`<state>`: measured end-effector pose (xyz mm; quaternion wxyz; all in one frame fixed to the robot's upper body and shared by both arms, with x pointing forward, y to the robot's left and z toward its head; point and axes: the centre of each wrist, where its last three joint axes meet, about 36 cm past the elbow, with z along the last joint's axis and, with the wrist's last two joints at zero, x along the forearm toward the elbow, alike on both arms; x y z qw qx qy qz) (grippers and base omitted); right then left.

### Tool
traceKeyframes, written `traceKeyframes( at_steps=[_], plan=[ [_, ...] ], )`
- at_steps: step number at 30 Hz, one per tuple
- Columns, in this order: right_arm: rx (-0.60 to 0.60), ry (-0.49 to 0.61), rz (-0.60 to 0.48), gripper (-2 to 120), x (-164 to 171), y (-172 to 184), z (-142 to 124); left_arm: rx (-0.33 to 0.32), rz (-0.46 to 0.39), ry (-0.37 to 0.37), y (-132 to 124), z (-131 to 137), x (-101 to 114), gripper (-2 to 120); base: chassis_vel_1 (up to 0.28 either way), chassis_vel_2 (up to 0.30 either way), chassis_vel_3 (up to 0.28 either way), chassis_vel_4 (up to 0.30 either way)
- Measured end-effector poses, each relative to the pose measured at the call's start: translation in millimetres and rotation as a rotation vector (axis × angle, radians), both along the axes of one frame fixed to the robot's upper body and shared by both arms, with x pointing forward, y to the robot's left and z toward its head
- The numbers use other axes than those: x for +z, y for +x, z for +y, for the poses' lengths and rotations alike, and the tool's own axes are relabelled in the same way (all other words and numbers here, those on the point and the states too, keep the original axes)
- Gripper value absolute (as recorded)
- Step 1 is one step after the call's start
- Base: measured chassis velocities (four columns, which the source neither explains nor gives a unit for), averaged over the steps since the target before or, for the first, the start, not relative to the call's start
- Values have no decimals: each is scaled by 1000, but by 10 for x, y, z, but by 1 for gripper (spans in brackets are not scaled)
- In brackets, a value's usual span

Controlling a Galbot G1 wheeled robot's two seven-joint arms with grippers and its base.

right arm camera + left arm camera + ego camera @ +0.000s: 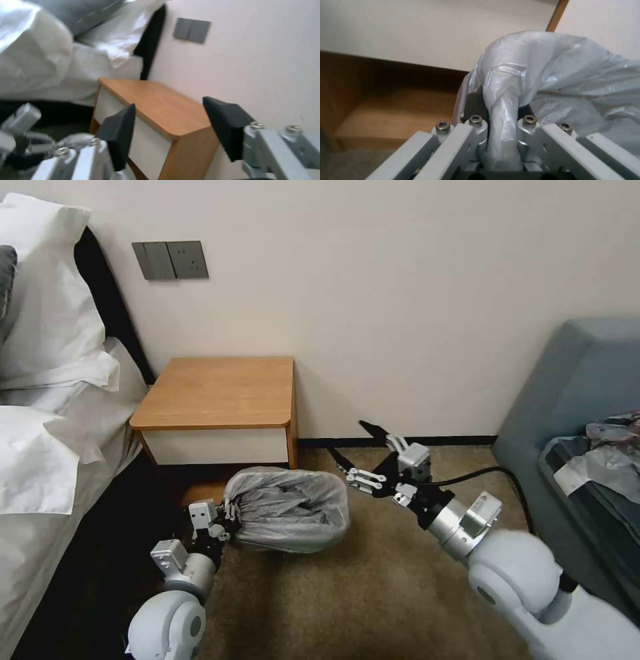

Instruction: Pick up the garbage bag from the table and place it over the trash can.

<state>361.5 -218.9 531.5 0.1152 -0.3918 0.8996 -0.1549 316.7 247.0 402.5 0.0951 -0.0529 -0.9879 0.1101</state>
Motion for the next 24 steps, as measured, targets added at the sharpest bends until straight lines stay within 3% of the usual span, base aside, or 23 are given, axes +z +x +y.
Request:
traceKeyframes(
  at_steps=[2,7,10,12,14,24],
  plan=[
    [51,-112,-33,42,80,76,124,-6,-9,63,-39,-14,13,4,0,0,0,0],
    [95,-216,-14,29,129,157,390,2,-38,121,-68,-37,35,4,0,0,0,0],
    [112,-304,38,14,131,258,618,13,-69,185,-55,-40,16,4,0,0,0,0],
    [117,-327,61,11,128,290,680,16,-71,191,-50,-39,16,4,0,0,0,0],
    [133,-378,114,0,107,382,826,23,-76,198,-32,-34,24,4,0,0,0,0],
    [218,-513,292,0,3,770,1147,45,-93,212,37,-10,21,4,0,0,0,0]
  ],
)
